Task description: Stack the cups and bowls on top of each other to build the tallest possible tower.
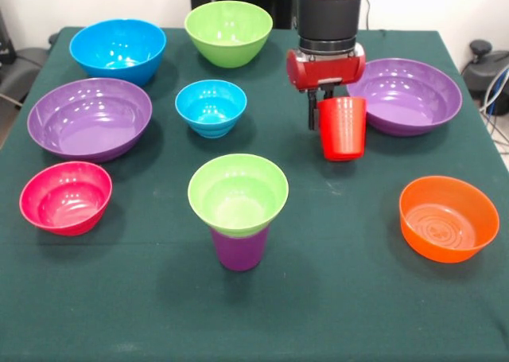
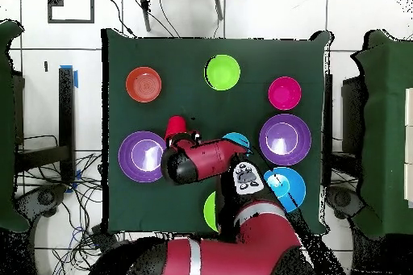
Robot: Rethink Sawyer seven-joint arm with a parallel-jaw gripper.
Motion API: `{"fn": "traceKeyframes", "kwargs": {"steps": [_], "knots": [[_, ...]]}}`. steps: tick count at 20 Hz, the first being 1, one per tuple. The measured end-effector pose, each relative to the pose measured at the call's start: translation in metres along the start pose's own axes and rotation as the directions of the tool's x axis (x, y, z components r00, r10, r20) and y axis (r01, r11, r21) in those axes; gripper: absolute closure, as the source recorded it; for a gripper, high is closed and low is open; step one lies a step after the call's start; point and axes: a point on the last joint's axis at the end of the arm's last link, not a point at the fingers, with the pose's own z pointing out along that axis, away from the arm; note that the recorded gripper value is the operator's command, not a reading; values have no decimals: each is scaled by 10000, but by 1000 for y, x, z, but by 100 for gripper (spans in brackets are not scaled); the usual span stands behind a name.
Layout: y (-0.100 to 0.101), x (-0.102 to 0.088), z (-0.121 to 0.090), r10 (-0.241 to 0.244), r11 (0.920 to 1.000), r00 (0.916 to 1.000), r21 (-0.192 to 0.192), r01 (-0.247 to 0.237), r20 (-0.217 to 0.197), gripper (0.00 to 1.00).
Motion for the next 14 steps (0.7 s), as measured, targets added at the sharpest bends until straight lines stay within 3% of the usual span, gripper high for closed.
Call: {"fn": "traceKeyframes", "kwargs": {"steps": [6,14], "knots": [[-11,-15,-28,234,9993,9972,318,-212,-715,100],[-24,-32,-63,688,9961,9828,667,-580,-1715,100]]}}
